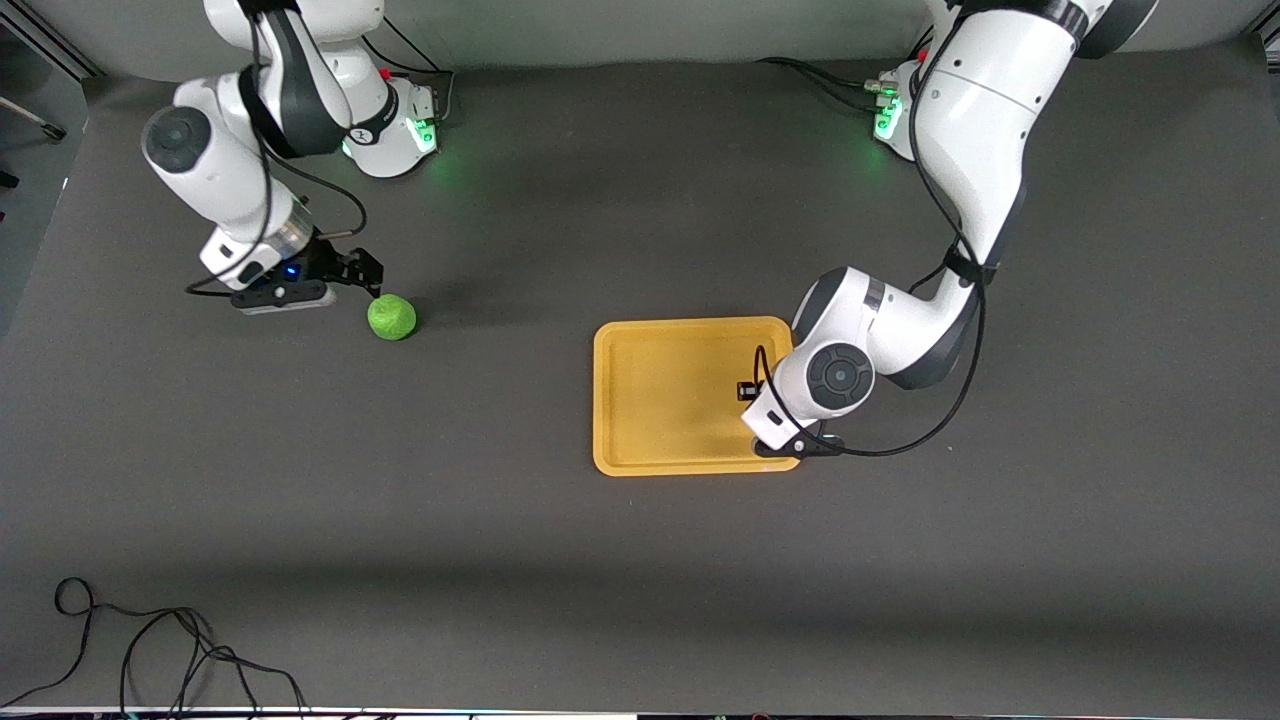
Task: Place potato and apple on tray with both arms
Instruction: 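Carry the potato onto the tray while the right gripper lowers to the apple, then release the potato on the tray and lift the left gripper away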
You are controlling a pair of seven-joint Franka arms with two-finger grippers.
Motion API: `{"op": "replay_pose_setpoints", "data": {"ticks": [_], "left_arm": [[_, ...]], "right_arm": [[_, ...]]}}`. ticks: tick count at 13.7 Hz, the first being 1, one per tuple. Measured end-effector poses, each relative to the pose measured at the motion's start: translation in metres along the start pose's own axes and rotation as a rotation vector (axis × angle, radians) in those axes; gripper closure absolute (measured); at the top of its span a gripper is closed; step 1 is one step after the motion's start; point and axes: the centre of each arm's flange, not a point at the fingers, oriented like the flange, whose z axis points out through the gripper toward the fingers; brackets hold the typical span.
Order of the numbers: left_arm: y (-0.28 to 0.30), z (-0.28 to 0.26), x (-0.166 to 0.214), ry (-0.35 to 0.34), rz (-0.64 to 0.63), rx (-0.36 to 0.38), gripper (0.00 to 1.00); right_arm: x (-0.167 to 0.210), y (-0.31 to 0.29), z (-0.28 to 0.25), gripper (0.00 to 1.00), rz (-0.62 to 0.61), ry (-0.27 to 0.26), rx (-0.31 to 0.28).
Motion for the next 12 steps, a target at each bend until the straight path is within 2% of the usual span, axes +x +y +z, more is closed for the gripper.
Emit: {"op": "replay_pose_setpoints", "data": {"ticks": [2,3,6,7,9,12], "left_arm": [[0.003,0.001,0.0,0.0,0.004,-0.001,0.38],[0.006,0.001,-0.002,0.0,0.009,-0.001,0.34],[0.012,0.003,-0.006,-0.003,0.02,0.003,0.09],[0.012,0.002,-0.006,-0.002,0.02,0.003,0.09],[0.01,-0.006,-0.002,0.013,0.015,-0.004,0.0],[-0.004,-0.061,0.005,0.059,-0.008,-0.021,0.0]], "right_arm": [[-0.004,-0.001,0.033,0.0,-0.002,-0.004,0.002],[-0.004,-0.001,0.046,0.0,-0.002,-0.006,0.004],[-0.003,-0.001,0.081,0.0,0.0,-0.012,0.007],[-0.004,0.0,0.092,0.0,0.001,-0.021,0.008],[-0.008,0.002,0.11,0.0,0.005,-0.051,0.007],[-0.013,0.004,0.122,0.0,0.011,-0.084,0.005]]}}
